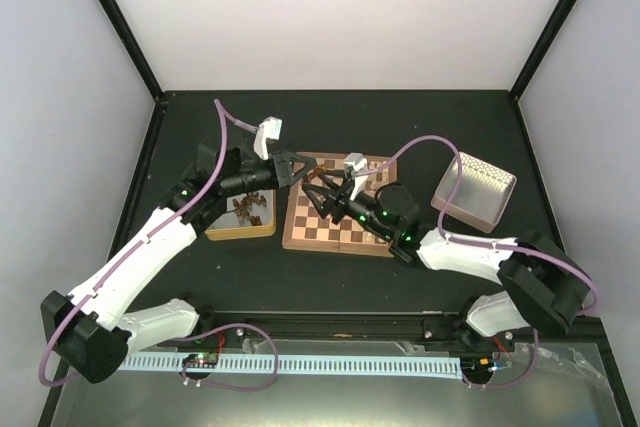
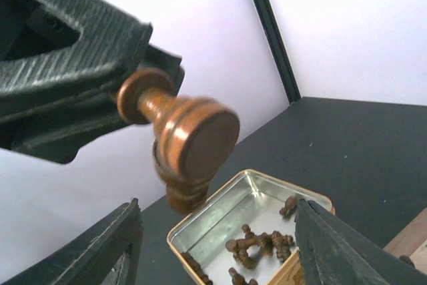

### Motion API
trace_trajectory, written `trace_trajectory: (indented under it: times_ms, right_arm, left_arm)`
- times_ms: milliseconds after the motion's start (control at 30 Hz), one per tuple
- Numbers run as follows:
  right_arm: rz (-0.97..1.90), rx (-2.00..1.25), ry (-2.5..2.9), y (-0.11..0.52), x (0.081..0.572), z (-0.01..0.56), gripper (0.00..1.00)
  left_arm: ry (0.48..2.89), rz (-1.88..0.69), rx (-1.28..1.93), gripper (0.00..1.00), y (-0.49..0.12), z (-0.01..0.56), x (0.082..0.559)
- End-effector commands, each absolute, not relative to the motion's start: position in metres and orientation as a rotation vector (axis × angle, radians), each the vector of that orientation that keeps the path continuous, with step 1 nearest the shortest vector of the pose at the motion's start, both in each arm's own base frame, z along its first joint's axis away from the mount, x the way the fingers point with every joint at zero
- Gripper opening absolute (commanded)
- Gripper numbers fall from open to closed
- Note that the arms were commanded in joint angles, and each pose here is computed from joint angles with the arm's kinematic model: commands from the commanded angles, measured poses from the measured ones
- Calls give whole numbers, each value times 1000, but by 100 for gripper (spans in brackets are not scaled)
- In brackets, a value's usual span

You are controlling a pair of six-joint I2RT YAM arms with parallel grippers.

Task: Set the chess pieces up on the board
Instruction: Pick up the chess piece from the storage box.

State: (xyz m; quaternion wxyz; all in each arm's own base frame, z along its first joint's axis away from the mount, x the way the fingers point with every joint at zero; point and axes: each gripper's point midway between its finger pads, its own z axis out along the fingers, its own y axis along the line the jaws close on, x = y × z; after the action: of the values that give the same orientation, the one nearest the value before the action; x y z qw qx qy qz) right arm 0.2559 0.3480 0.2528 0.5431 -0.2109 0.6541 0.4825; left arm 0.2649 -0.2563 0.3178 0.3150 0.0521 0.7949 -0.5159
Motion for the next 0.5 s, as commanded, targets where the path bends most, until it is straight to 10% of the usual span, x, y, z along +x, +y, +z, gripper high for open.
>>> trace_trajectory:
  times_ms: [0, 467]
  right_arm:
    - [1120, -423, 1445, 347, 268, 282, 62]
    - [1150, -431, 1399, 347, 263, 292, 42]
  left_arm:
    - [2019, -1405, 188, 9, -259, 347, 256]
    - [2017, -1406, 180, 8, -258, 347, 256]
